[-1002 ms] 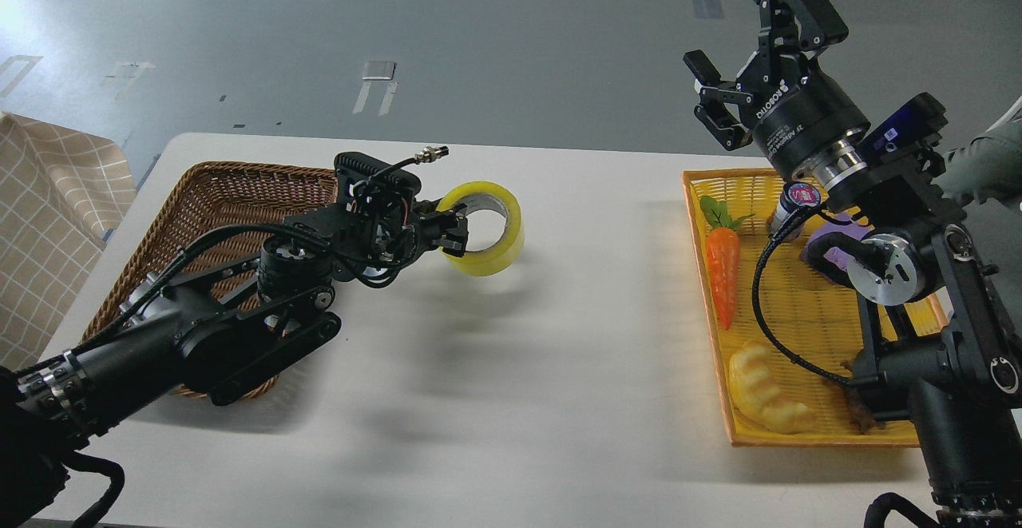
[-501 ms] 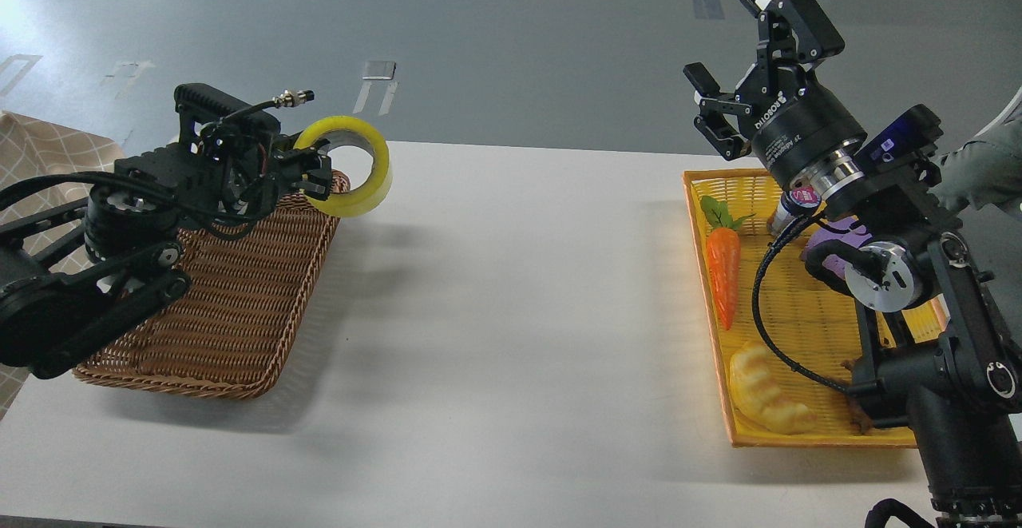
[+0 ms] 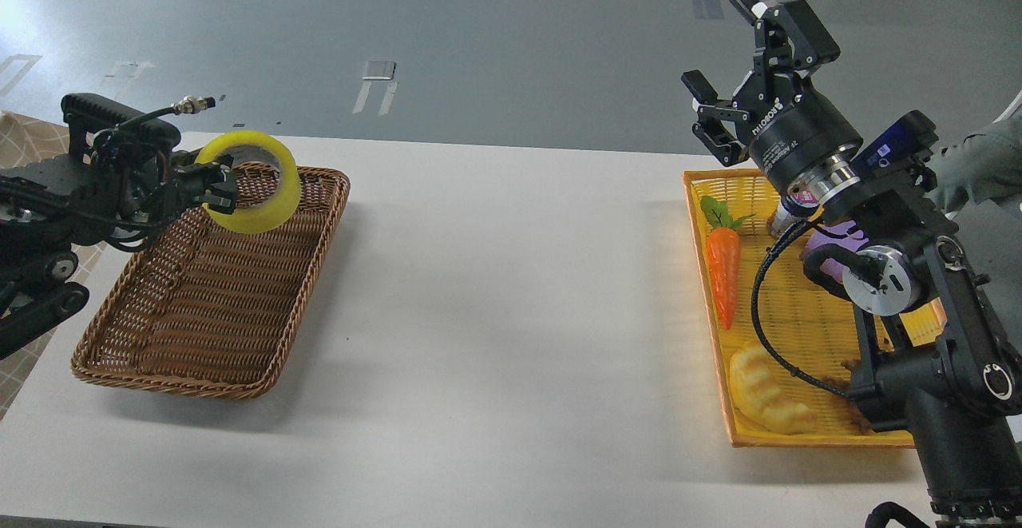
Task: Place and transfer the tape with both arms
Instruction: 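Lift the tape roll and carry it over the wicker basket, then lower the tape roll into the basket and release it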
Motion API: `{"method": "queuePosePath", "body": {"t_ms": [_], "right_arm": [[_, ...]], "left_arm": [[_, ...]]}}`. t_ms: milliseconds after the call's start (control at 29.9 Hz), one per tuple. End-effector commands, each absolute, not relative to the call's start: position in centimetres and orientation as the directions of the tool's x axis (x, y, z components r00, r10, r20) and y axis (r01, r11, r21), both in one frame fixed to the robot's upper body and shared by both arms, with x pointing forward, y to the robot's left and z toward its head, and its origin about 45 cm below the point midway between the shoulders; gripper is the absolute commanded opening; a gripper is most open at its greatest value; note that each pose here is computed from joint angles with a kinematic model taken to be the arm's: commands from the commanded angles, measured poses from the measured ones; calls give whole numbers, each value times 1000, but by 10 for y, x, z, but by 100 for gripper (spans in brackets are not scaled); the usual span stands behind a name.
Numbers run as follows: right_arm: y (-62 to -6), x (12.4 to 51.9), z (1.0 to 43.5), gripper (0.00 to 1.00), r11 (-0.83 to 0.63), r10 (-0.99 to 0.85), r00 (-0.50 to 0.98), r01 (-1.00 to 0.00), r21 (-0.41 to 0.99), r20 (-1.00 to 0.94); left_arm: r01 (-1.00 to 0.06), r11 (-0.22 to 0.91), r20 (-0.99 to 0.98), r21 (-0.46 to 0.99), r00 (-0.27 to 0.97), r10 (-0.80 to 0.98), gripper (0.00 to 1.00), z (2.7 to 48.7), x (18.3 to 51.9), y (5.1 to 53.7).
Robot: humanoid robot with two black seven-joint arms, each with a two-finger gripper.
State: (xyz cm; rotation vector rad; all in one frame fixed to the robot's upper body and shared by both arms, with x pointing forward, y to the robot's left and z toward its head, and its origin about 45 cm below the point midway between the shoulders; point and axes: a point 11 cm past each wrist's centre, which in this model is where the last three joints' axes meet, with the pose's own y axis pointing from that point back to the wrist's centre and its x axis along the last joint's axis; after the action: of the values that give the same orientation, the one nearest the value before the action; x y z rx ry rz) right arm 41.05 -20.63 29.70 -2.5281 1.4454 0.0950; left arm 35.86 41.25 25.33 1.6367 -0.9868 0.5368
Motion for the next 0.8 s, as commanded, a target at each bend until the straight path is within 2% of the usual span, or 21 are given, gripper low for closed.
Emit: {"method": "queuePosePath", "body": {"t_ms": [0,768], "right_arm": [[-206,411,297,100,-488,-843,512,-857,-163,-168],[-206,410,294,100,-489,-842,511,-858,-159,-171]], "left_arm": [[-806,-70,752,588,577,-318,0,238,345,423],[-754,-56,714,654,640,-284,0,199,313,443]]}}
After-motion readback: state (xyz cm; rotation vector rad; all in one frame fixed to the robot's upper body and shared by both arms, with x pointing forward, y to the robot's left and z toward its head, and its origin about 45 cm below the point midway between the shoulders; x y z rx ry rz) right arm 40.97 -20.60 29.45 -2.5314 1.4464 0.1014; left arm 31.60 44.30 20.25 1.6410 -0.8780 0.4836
